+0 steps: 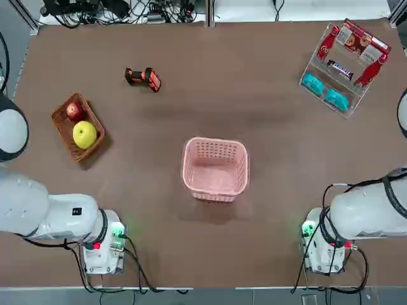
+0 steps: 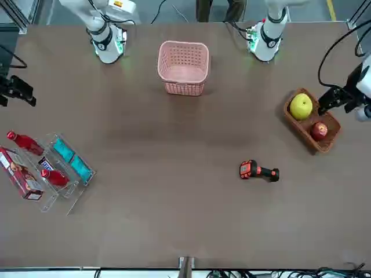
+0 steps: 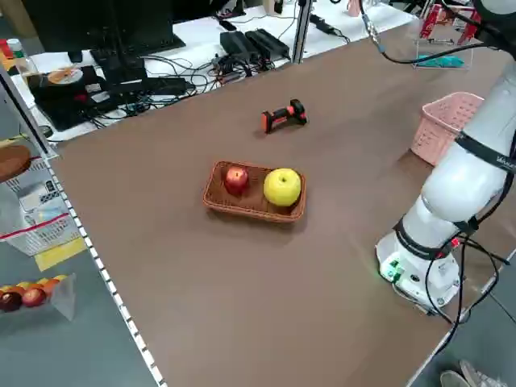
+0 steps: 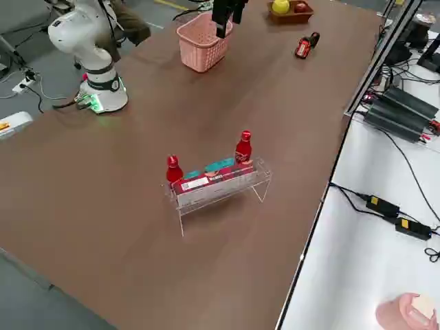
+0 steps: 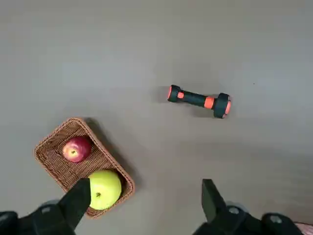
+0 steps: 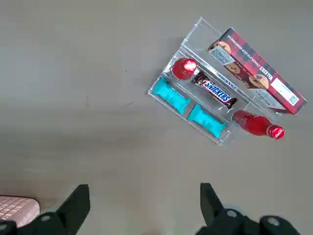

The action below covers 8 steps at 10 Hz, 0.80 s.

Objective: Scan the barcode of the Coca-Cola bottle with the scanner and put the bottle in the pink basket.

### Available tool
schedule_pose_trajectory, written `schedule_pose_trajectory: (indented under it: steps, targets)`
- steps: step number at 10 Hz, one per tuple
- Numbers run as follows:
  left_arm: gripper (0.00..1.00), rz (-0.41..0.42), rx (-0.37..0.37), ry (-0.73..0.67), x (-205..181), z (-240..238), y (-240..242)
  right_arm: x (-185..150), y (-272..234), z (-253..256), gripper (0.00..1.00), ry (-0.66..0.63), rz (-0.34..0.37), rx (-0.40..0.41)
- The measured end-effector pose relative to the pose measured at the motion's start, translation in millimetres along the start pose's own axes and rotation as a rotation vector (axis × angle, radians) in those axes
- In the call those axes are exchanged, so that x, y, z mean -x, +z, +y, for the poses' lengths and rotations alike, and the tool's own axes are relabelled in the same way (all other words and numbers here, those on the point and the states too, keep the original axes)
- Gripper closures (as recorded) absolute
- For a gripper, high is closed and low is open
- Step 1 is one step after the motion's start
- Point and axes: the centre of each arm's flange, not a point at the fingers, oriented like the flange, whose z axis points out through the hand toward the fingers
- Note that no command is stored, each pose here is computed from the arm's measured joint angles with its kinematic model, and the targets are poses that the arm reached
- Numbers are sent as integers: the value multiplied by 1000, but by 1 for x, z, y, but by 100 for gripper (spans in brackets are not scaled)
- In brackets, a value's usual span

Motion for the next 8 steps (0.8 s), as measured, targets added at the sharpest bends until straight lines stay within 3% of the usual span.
schedule_pose_trajectory:
  steps: [3, 8]
  targets:
    - [0, -2, -1, -35, 1, -1, 1, 0, 0, 0, 0, 1, 2, 0]
    - [0, -49, 16, -492, -15, 13, 37, -29, 20, 15, 0, 26, 65, -18]
